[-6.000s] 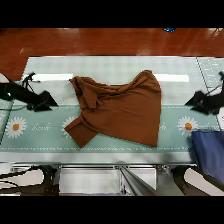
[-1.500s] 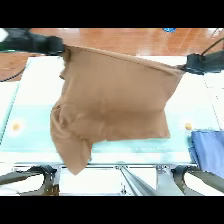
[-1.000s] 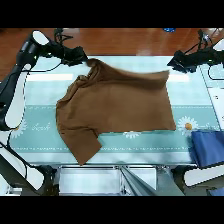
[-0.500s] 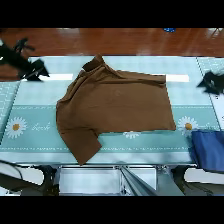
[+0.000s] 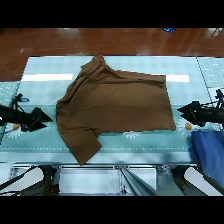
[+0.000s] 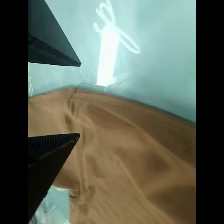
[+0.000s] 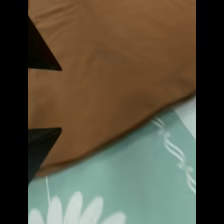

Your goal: Fold the shirts.

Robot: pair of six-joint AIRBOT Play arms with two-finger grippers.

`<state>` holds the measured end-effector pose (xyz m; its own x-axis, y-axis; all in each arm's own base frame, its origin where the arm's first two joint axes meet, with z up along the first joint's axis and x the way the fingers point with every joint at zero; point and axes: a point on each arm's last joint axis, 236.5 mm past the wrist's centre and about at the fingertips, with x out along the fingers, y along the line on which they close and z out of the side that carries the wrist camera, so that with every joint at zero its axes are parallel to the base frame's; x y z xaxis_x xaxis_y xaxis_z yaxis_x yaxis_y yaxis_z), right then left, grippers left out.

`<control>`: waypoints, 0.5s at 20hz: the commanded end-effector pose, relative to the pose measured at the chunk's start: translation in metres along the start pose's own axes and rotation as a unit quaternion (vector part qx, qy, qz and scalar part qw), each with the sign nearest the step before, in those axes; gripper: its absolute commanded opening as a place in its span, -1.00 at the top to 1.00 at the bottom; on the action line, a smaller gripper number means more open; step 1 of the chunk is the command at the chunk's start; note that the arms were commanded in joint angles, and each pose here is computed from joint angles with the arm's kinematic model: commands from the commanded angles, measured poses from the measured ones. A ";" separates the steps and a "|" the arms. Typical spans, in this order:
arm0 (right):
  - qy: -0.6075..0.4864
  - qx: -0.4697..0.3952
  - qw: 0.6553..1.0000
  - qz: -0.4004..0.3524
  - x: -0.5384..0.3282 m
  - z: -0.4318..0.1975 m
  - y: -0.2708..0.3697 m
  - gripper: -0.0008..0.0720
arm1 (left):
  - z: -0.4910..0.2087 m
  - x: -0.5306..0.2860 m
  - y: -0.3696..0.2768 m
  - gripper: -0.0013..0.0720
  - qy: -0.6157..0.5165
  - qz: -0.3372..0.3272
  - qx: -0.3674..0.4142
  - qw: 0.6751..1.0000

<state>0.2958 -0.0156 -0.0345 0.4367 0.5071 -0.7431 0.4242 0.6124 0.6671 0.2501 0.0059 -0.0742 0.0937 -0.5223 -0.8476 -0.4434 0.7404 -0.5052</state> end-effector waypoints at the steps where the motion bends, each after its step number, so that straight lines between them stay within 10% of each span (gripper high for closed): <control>1: 0.001 -0.015 0.999 0.036 -0.003 -0.014 0.019 -0.14 | -0.034 0.029 0.007 -0.43 0.027 -0.017 -0.009 0.999; 10: 0.001 -0.011 0.999 0.048 -0.007 -0.015 0.025 -0.14 | -0.033 0.071 -0.028 -0.37 0.026 -0.034 0.011 0.999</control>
<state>0.2895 0.0053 -0.0176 0.4577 0.5608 -0.6900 0.3643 0.5896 0.7209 0.2328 -0.0522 -0.1040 0.0793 -0.6090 -0.7892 -0.4437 0.6874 -0.5750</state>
